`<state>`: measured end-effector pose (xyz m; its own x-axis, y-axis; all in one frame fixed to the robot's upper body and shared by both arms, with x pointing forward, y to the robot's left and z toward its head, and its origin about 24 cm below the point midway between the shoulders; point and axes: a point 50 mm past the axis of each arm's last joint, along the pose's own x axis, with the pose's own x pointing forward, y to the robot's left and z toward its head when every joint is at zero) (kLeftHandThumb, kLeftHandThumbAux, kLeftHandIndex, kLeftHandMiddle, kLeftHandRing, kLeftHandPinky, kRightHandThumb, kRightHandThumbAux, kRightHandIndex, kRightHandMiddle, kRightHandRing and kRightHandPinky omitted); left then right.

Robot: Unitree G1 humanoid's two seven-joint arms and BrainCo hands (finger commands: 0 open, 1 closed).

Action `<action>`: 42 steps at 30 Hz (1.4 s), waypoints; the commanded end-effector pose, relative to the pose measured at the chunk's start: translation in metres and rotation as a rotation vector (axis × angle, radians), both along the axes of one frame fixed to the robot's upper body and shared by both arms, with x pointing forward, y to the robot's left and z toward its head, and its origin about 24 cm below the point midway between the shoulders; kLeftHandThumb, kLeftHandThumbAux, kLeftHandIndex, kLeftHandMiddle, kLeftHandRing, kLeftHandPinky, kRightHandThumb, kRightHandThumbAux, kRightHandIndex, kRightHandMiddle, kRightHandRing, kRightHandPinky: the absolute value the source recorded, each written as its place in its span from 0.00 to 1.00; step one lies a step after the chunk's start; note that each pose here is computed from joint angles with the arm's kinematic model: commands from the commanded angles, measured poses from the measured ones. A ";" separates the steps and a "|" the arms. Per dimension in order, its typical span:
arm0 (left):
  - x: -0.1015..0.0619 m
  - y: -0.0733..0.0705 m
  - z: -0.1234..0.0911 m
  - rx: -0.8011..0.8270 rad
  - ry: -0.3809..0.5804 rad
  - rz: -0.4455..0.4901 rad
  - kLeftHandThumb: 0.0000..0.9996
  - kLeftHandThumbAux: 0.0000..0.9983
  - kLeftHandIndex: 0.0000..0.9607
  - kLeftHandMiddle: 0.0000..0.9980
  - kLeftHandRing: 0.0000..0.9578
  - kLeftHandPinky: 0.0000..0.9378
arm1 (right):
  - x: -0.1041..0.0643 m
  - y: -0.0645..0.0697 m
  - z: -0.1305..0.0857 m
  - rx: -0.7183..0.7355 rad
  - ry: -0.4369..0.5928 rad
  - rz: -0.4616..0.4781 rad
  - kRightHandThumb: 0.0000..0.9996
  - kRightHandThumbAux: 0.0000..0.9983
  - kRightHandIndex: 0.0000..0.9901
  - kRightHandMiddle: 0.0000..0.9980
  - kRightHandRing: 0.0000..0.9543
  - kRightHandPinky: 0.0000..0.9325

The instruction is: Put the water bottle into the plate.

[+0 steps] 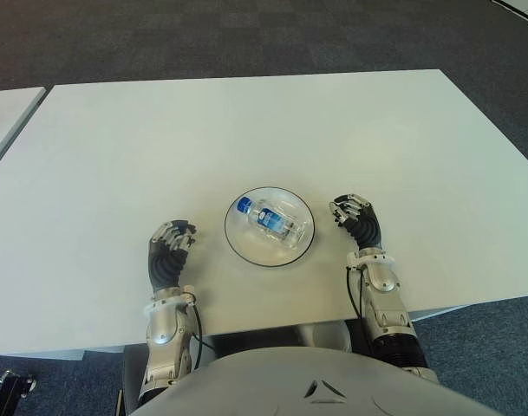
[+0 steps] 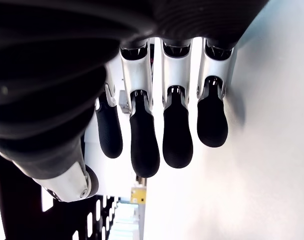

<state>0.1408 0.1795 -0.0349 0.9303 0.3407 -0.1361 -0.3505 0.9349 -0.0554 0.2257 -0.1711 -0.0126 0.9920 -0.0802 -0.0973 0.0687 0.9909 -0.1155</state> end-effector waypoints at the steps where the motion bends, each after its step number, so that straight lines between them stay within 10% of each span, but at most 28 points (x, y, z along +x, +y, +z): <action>1: -0.011 -0.003 -0.016 0.018 0.119 -0.025 0.55 0.75 0.45 0.51 0.52 0.53 | -0.007 -0.002 -0.010 0.005 0.058 -0.014 0.70 0.73 0.44 0.65 0.69 0.73; 9: 0.000 -0.007 -0.014 0.052 0.100 -0.027 0.69 0.72 0.45 0.55 0.54 0.54 | -0.007 0.001 -0.009 0.012 0.054 -0.014 0.70 0.73 0.44 0.65 0.69 0.72; 42: 0.023 -0.001 -0.005 0.069 -0.032 0.009 0.70 0.71 0.45 0.56 0.55 0.54 | -0.008 0.007 -0.008 0.026 0.045 0.011 0.70 0.73 0.44 0.65 0.68 0.72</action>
